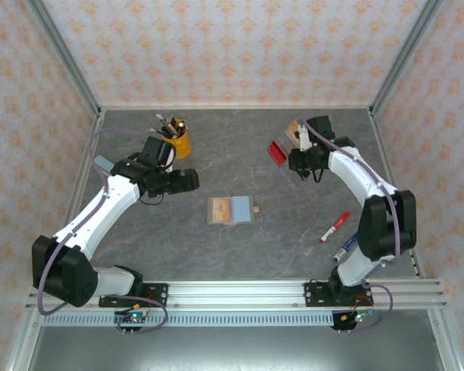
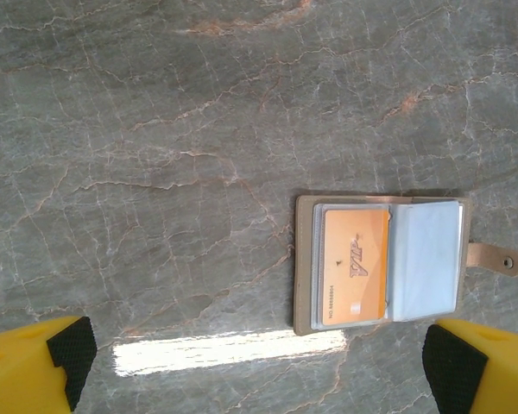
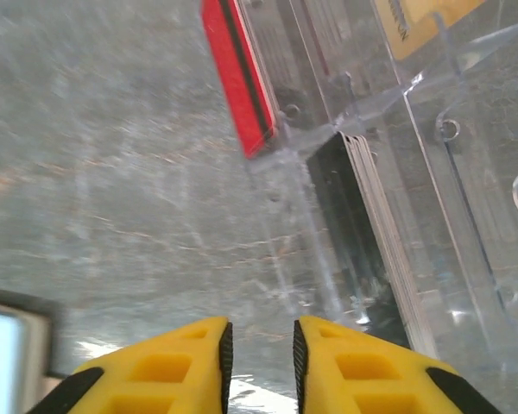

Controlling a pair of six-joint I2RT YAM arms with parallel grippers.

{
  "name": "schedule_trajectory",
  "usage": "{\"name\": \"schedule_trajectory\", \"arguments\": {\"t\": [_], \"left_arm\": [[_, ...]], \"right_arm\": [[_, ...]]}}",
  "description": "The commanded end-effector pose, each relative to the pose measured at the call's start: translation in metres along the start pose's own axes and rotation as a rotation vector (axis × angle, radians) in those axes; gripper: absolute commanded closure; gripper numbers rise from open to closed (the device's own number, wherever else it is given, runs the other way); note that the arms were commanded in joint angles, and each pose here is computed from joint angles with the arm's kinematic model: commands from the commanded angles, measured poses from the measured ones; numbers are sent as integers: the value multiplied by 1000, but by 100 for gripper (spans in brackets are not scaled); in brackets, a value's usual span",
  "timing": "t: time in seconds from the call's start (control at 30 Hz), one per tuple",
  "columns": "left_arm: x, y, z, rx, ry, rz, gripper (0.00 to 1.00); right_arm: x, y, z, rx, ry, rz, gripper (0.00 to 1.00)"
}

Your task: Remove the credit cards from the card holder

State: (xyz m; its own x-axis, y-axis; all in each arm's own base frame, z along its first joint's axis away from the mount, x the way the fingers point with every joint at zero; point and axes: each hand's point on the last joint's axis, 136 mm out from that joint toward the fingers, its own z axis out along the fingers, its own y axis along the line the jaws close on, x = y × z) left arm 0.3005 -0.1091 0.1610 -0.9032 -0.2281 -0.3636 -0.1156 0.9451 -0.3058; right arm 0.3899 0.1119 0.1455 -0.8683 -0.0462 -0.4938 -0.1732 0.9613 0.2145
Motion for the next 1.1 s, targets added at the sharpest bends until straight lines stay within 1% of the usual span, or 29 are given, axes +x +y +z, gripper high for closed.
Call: {"name": "schedule_trajectory", "arguments": {"t": [0.0,0.07,0.13,0.27,0.37,0.53,0.7,0.83,0.97,1.07], "left_arm": [[5,6,8,-17,23,-45,0],[7,7,11,-14,27,-66,0],[9,9,17,-17,34,-95,0],[17,8,28,5,55,-147,0],[21,7,35,24,65,-175,0],[26,5,47,45,82,-222,0],[28,-1,59,69,95,-252,0],[32,-7,66,89,102,-256,3],[34,-21,73,131,115,-244,10],[35,-32,79,163,132,-234,19]], "right_arm": [[1,26,-11,-78,-33,187,69],[13,39,-10,-89,5,212,68],[25,59,-7,-111,29,223,61],[48,109,1,-208,78,208,52],[63,149,15,-349,126,258,51],[84,191,45,-434,202,292,51],[97,213,72,-457,264,307,53],[106,215,89,-445,300,324,60],[111,211,98,-416,310,316,63],[115,210,104,-411,330,312,66]]}}
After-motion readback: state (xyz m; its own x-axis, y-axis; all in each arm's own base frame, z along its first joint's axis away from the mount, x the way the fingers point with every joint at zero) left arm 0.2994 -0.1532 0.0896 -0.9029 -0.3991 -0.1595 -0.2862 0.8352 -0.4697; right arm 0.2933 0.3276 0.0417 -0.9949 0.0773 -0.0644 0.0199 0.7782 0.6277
